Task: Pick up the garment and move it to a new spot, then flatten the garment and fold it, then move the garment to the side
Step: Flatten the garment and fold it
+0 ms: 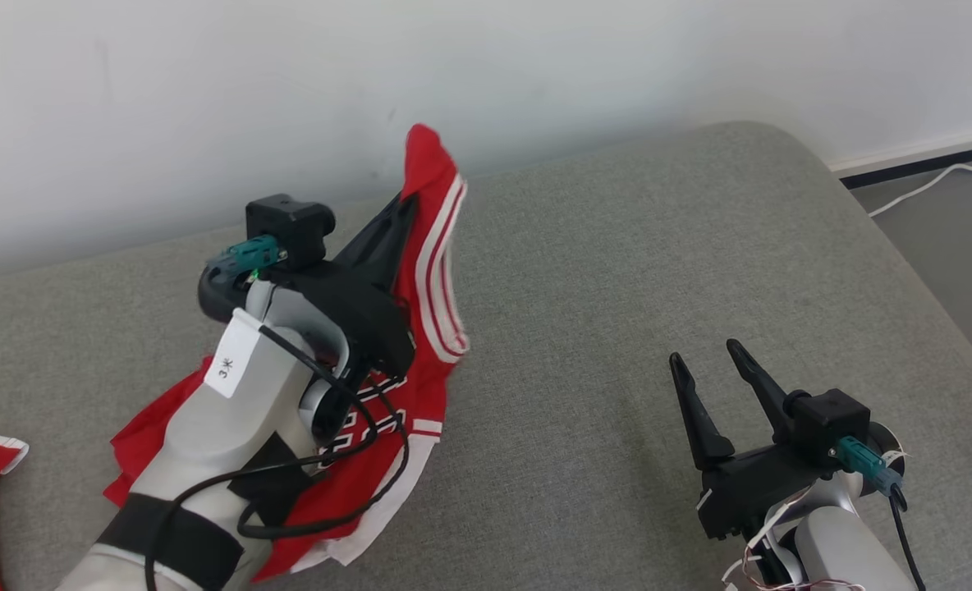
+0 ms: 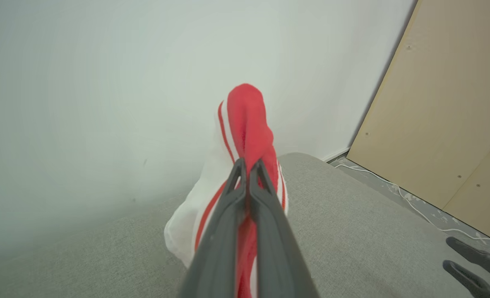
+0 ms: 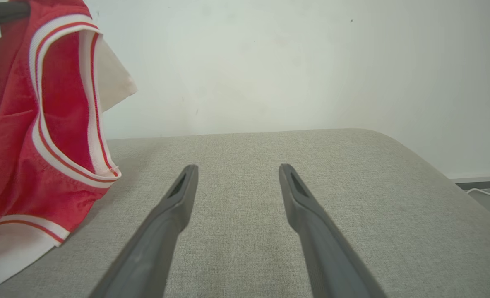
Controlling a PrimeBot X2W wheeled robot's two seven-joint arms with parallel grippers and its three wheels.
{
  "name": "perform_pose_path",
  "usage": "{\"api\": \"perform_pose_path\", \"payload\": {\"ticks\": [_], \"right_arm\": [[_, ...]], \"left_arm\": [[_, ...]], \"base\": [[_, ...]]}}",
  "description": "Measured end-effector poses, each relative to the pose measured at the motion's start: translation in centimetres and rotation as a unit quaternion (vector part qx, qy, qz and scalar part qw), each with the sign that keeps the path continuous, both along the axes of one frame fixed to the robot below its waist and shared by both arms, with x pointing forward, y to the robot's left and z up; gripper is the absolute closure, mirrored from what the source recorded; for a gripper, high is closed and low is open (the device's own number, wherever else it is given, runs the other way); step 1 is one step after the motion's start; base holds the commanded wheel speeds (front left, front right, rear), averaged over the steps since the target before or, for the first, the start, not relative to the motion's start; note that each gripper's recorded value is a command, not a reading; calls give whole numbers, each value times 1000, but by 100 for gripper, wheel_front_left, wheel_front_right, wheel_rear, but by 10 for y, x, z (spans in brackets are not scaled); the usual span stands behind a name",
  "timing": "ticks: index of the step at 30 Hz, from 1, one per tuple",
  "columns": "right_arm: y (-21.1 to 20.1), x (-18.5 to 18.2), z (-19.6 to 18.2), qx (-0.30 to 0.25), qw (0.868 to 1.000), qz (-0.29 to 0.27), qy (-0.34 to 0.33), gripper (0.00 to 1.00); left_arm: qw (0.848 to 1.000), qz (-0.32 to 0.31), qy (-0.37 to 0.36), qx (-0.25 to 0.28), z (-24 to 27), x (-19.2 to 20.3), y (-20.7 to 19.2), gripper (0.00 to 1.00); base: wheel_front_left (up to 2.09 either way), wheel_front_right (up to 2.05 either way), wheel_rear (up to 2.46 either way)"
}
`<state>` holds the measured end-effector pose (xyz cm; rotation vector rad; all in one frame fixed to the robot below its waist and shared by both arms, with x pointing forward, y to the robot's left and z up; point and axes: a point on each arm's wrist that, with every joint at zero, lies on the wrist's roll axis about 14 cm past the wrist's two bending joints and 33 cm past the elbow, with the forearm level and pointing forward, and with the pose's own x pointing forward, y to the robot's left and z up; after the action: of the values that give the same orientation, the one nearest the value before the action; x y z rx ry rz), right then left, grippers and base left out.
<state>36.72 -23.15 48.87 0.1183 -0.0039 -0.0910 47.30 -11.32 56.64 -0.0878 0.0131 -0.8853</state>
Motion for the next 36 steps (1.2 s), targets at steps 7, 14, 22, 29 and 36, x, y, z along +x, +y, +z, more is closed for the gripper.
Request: {"api": "perform_pose_path", "payload": {"ticks": [7, 14, 22, 29, 36], "right_arm": [[0, 3, -2, 0, 1000, 0, 3, 0], [3, 6, -1, 2, 1000, 5, 1, 0], [11, 12, -1, 5, 1000, 17, 0, 0], [25, 15, -3, 8, 999, 37, 2, 0], [39, 15, -6, 10, 998, 54, 5, 0]], "left_arm": [[999, -33, 1, 6, -10, -15, -18, 100], [997, -37, 43, 53, -57, -28, -11, 0], [998, -1, 49, 40, -54, -17, 11, 0], [997, 58, 47, 27, -51, -8, 51, 0], [990, 129, 41, 40, -61, -10, 101, 0]], "base": [[0, 0, 0], [0, 0, 0], [0, 0, 0], [0, 0, 0], [0, 0, 0]]}}
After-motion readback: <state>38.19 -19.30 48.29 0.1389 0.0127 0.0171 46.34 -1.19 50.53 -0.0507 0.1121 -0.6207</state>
